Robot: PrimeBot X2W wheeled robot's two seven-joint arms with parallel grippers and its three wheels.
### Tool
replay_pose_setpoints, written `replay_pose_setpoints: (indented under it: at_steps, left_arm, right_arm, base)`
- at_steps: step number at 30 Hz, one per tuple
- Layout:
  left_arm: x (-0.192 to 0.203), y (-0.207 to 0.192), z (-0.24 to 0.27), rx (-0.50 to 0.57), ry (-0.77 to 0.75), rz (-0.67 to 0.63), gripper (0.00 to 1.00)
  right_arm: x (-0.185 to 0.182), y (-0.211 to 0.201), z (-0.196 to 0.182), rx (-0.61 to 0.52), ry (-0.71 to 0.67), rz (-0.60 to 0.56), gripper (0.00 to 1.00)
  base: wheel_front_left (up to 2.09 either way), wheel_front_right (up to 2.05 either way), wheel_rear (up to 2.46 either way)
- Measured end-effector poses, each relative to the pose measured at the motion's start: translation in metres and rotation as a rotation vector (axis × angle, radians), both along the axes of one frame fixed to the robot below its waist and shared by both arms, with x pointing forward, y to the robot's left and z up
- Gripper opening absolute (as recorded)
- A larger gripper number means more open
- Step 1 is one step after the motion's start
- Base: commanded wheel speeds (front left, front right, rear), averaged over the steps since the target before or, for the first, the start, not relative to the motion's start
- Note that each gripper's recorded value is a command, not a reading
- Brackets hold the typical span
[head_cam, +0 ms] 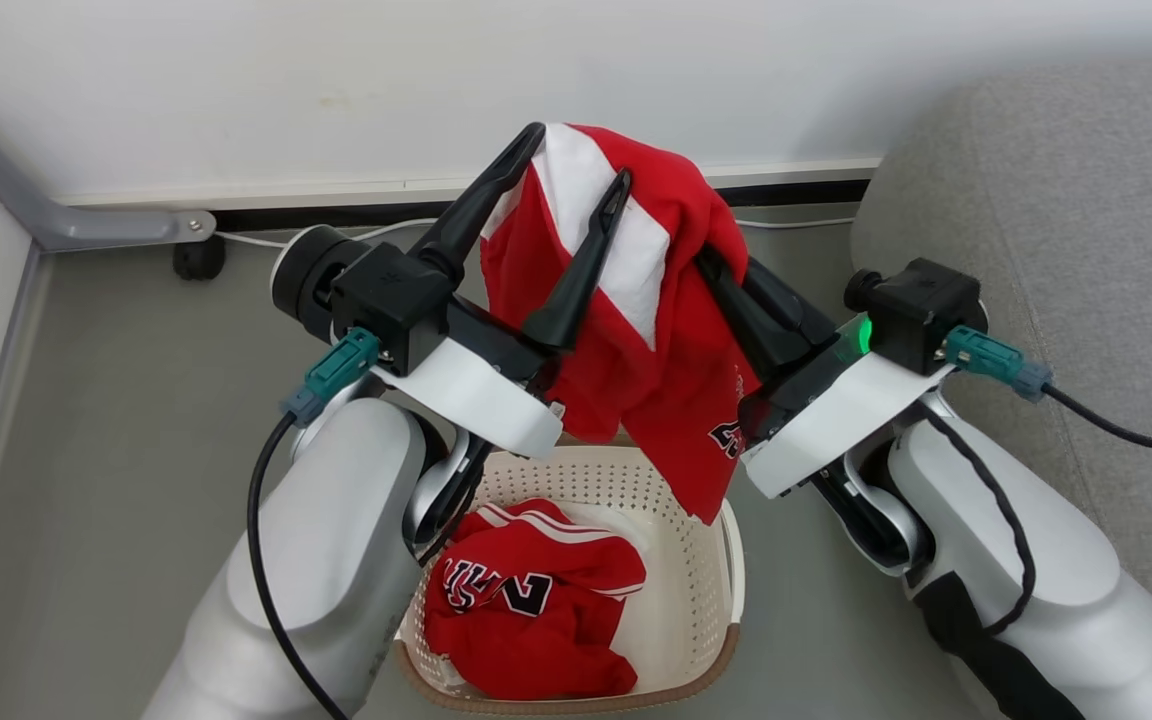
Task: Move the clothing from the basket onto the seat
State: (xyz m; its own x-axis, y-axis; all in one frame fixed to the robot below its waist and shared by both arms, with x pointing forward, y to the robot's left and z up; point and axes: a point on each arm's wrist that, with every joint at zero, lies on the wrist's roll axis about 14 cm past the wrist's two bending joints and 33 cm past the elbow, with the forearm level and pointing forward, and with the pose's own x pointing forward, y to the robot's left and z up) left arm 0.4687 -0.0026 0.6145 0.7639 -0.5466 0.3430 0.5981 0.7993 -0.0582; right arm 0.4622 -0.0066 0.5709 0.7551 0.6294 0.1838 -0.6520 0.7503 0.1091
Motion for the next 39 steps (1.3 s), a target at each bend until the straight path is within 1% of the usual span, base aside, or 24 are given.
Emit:
replay_pose_setpoints:
  at_steps: [4, 10, 14, 15, 16, 18, 24, 28, 33, 36, 39]
  left_arm:
    - [-0.001, -0.009, -0.012, 0.006, 0.029, -0.023, 1.00]
    - [-0.006, -0.032, -0.024, 0.002, 0.062, -0.085, 1.00]
    - [-0.013, -0.055, -0.030, -0.003, 0.080, -0.149, 1.00]
    - [-0.013, -0.055, -0.030, -0.003, 0.080, -0.149, 1.00]
    - [-0.017, -0.069, -0.030, -0.006, 0.080, -0.185, 1.00]
    - [-0.019, -0.076, -0.029, -0.008, 0.079, -0.203, 1.00]
    - [-0.038, -0.118, -0.028, -0.019, 0.083, -0.321, 1.00]
    - [-0.054, -0.145, -0.027, -0.020, 0.085, -0.401, 1.00]
    - [-0.081, -0.180, -0.026, -0.023, 0.086, -0.524, 1.00]
    - [-0.089, -0.193, -0.029, -0.028, 0.099, -0.575, 1.00]
    - [-0.090, -0.202, -0.032, -0.032, 0.111, -0.608, 1.00]
  right_arm:
    - [0.003, -0.021, 0.013, 0.014, -0.036, -0.061, 0.00]
    - [-0.003, -0.058, 0.017, 0.014, -0.045, -0.161, 0.00]
    - [-0.010, -0.086, 0.020, 0.010, -0.049, -0.237, 0.00]
    - [-0.010, -0.086, 0.020, 0.010, -0.049, -0.237, 0.00]
    - [-0.016, -0.101, 0.019, 0.006, -0.047, -0.276, 0.00]
    - [-0.019, -0.108, 0.019, 0.005, -0.046, -0.297, 0.00]
    - [-0.043, -0.156, 0.026, 0.009, -0.058, -0.434, 0.00]
    - [-0.064, -0.187, 0.029, 0.013, -0.065, -0.526, 0.00]
    - [-0.091, -0.234, 0.041, 0.025, -0.105, -0.670, 0.00]
    - [-0.099, -0.254, 0.041, 0.026, -0.112, -0.738, 0.00]
    - [-0.104, -0.265, 0.037, 0.027, -0.109, -0.785, 0.00]
  base:
    - [0.00, 0.00, 0.00]
    - [0.00, 0.00, 0.00]
    - [0.00, 0.00, 0.00]
    - [0.00, 0.00, 0.00]
    - [0.00, 0.00, 0.00]
    - [0.00, 0.00, 0.00]
    - [0.00, 0.00, 0.00]
    - [0.00, 0.00, 0.00]
    - [0.00, 0.00, 0.00]
    - [0.00, 0.00, 0.00]
    - [0.00, 0.00, 0.00]
